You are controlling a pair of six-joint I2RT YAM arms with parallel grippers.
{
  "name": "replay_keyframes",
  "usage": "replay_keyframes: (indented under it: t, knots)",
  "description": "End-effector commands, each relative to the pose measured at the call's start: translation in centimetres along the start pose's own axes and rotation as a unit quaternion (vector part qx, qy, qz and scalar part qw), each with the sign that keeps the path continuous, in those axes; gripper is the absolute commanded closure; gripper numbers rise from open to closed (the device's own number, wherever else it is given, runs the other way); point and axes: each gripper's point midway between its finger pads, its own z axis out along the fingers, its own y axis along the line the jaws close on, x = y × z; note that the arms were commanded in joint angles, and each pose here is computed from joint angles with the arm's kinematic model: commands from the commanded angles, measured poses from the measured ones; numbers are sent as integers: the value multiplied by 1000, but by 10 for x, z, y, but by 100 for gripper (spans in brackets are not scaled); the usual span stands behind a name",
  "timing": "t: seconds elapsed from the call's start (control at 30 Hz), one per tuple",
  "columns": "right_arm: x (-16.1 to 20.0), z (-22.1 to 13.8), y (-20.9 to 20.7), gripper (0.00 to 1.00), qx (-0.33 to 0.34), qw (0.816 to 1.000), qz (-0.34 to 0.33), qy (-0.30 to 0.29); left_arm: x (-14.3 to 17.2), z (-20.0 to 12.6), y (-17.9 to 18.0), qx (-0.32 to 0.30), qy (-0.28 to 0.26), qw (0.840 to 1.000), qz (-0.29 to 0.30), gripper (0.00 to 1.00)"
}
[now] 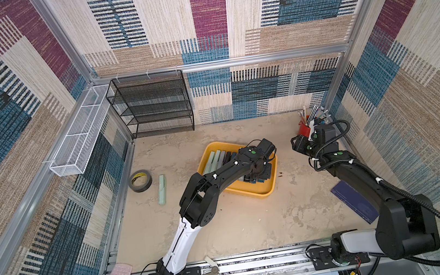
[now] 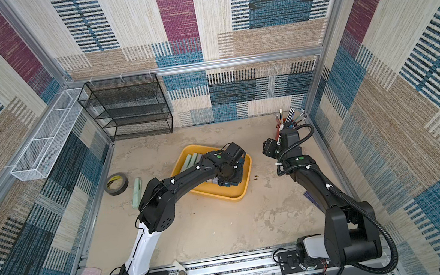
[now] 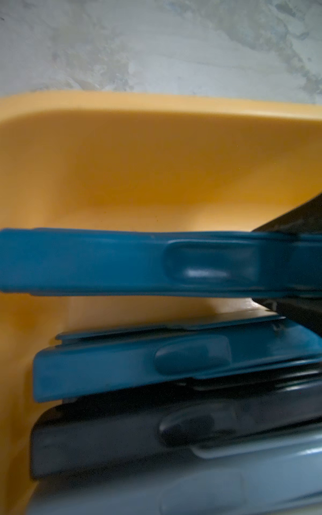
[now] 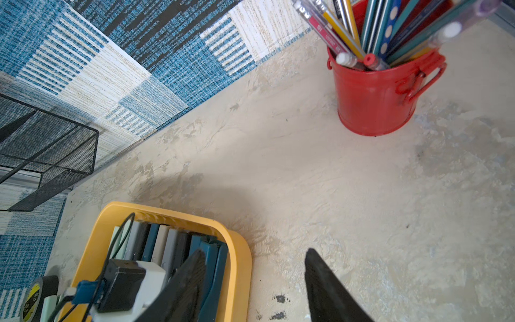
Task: Put the pruning pliers into the storage box
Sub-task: Place the pruning pliers in the storage box.
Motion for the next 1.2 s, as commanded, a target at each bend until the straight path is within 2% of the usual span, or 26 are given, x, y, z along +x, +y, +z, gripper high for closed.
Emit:
replay_keyframes:
  t: [0.0, 0.47, 0.9, 1.03, 1.17]
  knots:
    - [-5, 0, 2, 41, -2, 1000, -4, -6, -9, -1, -6, 12, -11, 1000, -1, 74]
    - [-3, 3, 0, 41, 1, 1000, -3, -3, -8, 13, -4, 3, -6, 1000, 6, 71]
    - [2, 0, -2, 42, 4, 1000, -4, 1, -12, 12, -7, 7, -11, 1000, 16, 61]
    - [2, -2, -2, 41, 4, 1000, -5, 1, -29, -10, -12, 12, -34, 999, 30, 58]
    - [1, 0, -3, 41, 15, 1000, -16, 13, -59, -57, -12, 12, -90, 995, 51, 52]
